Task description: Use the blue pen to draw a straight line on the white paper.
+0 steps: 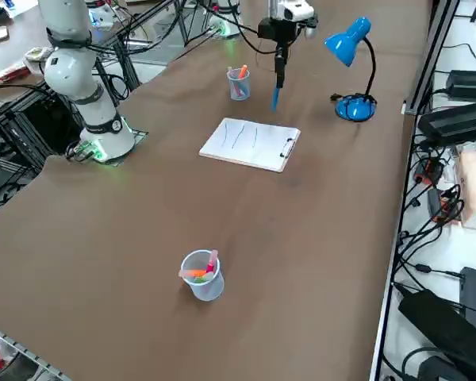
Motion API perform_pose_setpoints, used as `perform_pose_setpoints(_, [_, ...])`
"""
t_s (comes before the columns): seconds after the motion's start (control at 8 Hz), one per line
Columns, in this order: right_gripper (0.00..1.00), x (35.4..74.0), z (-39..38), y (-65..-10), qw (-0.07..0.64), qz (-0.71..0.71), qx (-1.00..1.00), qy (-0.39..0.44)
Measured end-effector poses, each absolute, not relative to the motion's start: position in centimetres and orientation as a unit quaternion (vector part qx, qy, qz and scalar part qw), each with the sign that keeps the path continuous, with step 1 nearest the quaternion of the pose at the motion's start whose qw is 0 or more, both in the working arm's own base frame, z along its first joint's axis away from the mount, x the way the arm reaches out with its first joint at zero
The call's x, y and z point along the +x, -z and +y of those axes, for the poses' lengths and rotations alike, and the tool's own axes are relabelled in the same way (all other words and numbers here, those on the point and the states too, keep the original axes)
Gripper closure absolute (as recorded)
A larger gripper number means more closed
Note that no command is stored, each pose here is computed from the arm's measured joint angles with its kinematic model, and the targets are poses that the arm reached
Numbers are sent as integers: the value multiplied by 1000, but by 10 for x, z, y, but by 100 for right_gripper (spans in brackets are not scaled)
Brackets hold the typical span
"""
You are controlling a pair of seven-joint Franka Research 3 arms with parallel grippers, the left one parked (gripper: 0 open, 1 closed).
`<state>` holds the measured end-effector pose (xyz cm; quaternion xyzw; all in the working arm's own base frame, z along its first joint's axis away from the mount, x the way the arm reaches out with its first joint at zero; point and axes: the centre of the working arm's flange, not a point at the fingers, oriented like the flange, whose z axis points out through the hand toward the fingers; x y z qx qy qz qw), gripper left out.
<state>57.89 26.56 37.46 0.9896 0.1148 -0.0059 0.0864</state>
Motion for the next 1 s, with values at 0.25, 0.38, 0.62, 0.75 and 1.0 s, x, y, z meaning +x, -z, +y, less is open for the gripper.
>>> perform_pose_setpoints(0.25, [80, 578, 246, -350, 111, 128, 986, 6])
perform_pose_setpoints(0.38, [80, 580, 236, -344, 111, 127, 986, 1])
perform_pose_setpoints(0.62, [80, 584, 220, -327, 103, 125, 987, -19])
perform_pose_setpoints(0.75, [80, 583, 216, -317, 102, 125, 987, -20])
perform_pose_setpoints(1.0, [80, 580, 216, -308, 102, 127, 986, -16])
